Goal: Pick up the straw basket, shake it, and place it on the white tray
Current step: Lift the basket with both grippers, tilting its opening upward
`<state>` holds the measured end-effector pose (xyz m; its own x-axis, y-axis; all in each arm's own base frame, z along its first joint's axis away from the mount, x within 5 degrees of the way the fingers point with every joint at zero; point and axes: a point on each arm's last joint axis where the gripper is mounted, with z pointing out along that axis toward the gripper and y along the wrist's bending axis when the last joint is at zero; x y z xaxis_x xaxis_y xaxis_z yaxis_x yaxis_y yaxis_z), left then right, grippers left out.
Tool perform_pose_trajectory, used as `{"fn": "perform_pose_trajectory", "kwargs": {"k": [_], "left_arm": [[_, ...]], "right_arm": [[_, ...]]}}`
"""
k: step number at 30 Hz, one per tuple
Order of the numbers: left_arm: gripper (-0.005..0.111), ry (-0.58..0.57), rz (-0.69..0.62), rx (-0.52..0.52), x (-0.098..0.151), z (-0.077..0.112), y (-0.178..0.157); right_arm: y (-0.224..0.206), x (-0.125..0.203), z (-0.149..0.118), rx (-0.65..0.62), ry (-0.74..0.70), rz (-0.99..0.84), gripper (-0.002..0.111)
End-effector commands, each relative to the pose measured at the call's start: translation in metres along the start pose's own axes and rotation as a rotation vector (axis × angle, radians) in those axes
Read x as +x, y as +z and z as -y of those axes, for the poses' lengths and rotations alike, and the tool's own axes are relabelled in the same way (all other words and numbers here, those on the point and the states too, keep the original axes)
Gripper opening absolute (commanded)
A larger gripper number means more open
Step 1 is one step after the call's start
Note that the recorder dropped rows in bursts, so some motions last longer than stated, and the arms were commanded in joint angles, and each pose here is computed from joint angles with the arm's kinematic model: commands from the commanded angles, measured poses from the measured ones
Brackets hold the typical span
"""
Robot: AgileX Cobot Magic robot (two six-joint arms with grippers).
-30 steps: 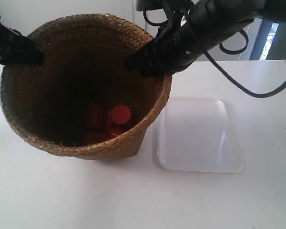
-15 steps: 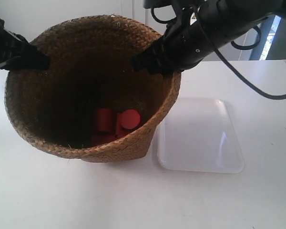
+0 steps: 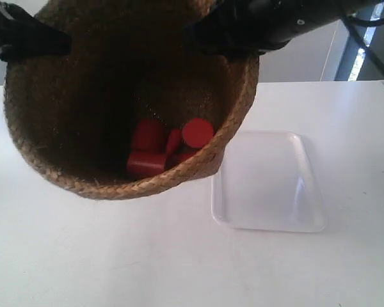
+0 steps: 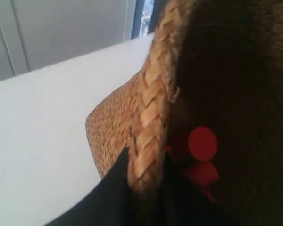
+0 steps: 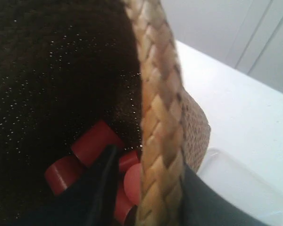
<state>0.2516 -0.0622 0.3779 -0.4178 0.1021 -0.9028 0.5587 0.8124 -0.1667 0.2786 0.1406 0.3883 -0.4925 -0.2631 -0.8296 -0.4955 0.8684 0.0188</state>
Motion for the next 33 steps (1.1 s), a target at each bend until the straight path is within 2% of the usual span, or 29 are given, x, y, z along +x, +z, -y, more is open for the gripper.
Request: {"fn": "perform_pose_trajectory", "kwargs": {"k": [1,15,26,33], "left_arm": [[0.000,-0.014,-0.056,-0.026,0.010,-0.003,0.008],[0.000,-0.017,-0.110,0.047,0.013,0.005,0.005],[0.000,0.001,-0.124,0.028,0.014,0.005,0.003],[0.000,-0.022,-0.202,-0.043,0.024,-0.003,0.004]], "right_arm": [[0.015,0.005,0.008,0.030,0.011,-0.012,0.000],[0.039,0.017,0.009,0.026,0.049,-0.089,0.000],[0.053,0.025,0.009,0.019,0.081,-0.092,0.000],[0.059,0.034,0.009,0.015,0.106,-0.115,0.000]]}}
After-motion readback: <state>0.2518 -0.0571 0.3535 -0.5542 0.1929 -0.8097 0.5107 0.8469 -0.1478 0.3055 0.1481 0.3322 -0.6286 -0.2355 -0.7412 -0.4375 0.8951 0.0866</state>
